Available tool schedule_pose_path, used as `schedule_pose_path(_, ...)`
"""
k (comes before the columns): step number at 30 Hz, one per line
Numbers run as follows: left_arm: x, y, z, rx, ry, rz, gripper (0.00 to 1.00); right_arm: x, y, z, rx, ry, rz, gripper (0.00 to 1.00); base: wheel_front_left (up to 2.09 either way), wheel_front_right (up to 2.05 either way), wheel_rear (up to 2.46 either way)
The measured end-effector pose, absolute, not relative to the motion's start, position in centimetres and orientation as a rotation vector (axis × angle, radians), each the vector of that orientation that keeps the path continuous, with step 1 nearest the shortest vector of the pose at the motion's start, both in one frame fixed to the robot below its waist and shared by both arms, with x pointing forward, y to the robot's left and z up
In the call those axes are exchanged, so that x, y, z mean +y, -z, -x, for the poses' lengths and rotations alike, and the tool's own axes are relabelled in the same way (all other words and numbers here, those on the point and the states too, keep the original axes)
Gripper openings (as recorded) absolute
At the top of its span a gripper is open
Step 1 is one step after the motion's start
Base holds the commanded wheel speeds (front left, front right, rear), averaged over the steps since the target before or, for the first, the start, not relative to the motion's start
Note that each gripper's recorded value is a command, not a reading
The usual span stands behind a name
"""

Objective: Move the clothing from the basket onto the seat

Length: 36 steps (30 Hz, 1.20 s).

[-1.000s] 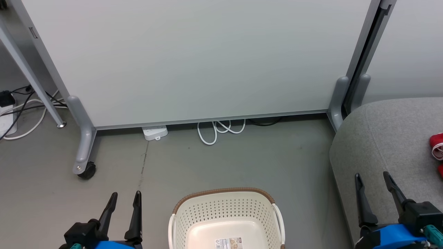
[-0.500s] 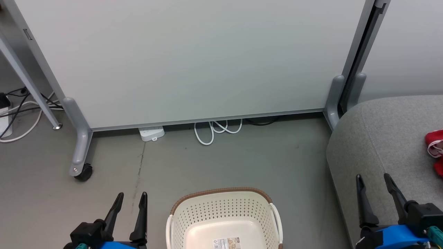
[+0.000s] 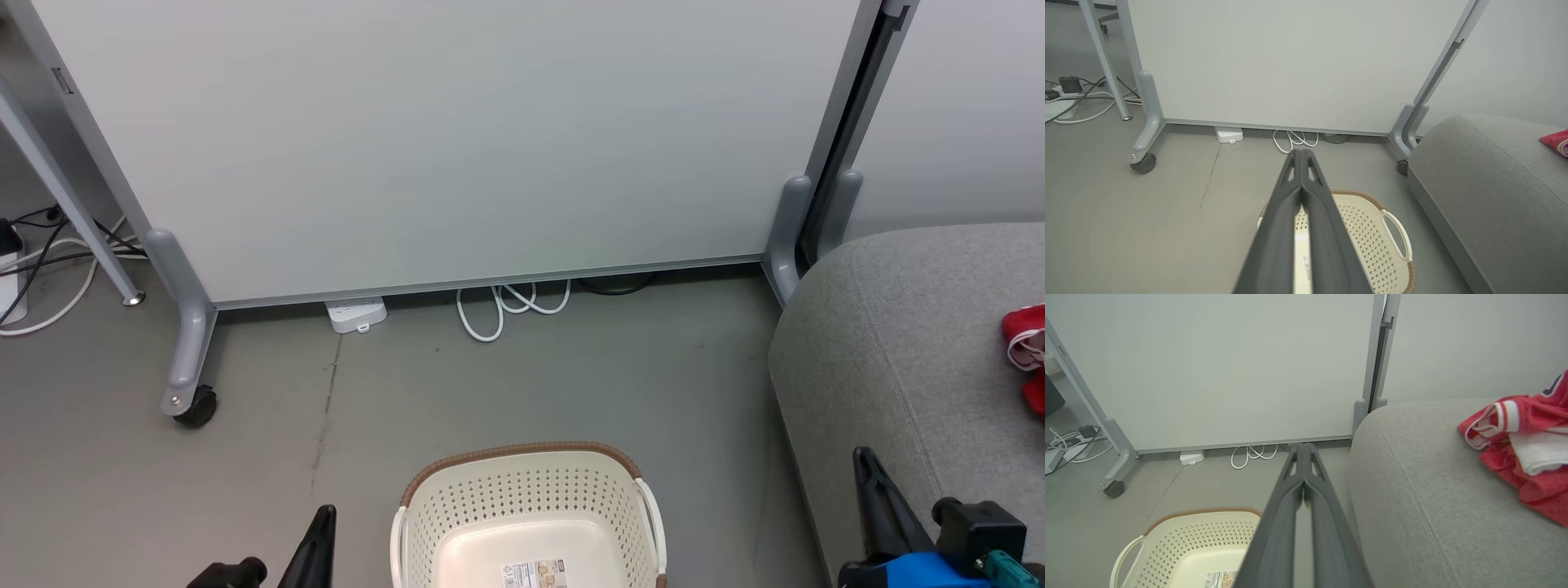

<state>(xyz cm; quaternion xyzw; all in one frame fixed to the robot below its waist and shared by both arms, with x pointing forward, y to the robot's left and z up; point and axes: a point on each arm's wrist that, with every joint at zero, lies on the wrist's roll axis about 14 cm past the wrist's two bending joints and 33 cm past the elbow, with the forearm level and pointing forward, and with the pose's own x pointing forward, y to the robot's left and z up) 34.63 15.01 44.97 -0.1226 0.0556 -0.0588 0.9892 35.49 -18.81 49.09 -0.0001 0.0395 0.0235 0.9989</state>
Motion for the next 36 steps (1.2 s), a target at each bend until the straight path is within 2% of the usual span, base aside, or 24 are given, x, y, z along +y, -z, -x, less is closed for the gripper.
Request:
schedule_pose_path(6, 15.3, -44.2, -34.3, 0.149, 0.085, 0.331, 0.0, -19.0, -48.1, -35.2, 0.116, -0.031, -0.099, 0.0, 0.0, 0.0, 0.0)
schedule_pose_path(36, 17.9, -45.4, -35.7, 0.14, -0.049, 0.78, 0.0, -19.3, -48.6, -36.4, 0.093, 0.012, -0.638, 0.0, 0.0, 0.0, 0.0)
